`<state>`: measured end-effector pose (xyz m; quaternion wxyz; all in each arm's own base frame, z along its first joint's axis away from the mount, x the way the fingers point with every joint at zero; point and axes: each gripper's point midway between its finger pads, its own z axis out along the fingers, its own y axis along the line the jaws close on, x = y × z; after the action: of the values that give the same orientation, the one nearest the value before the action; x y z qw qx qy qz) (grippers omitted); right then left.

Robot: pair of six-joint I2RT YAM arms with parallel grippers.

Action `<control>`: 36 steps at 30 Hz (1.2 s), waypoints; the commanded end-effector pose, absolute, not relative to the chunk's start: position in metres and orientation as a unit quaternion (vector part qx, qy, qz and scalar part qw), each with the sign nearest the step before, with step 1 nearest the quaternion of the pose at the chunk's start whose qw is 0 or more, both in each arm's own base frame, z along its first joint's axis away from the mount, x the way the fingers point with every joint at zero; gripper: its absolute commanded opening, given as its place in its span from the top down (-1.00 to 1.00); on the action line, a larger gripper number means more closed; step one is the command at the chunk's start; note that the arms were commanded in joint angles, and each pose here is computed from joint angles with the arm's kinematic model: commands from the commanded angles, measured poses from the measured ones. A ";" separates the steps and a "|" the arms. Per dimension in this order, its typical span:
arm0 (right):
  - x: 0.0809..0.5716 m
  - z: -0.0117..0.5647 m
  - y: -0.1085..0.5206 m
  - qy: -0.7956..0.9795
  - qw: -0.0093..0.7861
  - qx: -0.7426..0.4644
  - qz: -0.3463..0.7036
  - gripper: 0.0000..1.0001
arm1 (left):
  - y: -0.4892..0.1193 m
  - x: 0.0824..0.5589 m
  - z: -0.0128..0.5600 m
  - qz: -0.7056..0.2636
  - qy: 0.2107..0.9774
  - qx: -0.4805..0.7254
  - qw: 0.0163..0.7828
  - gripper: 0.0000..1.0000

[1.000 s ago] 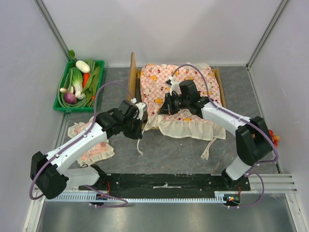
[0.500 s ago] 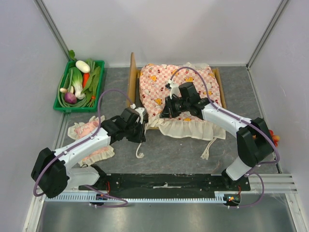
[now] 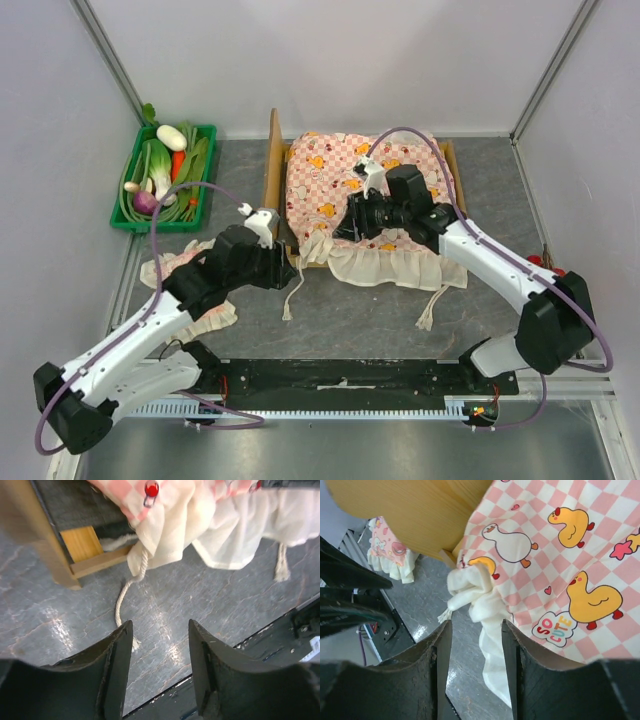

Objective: Set up the pet bed

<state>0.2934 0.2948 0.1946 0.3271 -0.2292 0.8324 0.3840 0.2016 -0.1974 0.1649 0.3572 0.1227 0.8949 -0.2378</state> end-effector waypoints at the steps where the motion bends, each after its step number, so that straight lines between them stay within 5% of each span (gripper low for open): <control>1: 0.275 0.219 0.291 0.815 0.341 -0.235 0.404 -0.02 | -0.170 0.220 0.223 -0.205 0.867 0.064 0.450 -0.16; 8: 0.216 0.198 0.284 0.821 0.322 -0.217 0.418 0.07 | -0.136 0.255 0.234 -0.086 0.873 0.028 0.479 -0.37; 12: 0.182 0.153 0.283 0.847 0.291 -0.201 0.397 0.07 | -0.143 0.272 0.229 -0.096 0.877 0.032 0.469 -0.42; 20: 0.214 0.104 0.264 0.868 0.358 -0.115 0.325 0.05 | -0.162 0.299 0.218 -0.135 0.874 0.055 0.463 -0.43; 29: 0.288 0.076 0.257 0.867 0.442 -0.076 0.217 0.06 | -0.166 0.323 0.202 -0.131 0.877 0.040 0.461 0.31; 36: 0.309 0.083 0.289 0.822 0.471 -0.109 0.301 -0.04 | -0.167 0.334 0.182 -0.140 0.888 0.040 0.437 0.93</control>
<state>0.2792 0.2624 0.0464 0.3916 -0.0936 0.8840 0.2376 0.3287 -0.1441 0.1878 0.4499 0.0180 0.8885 -0.0885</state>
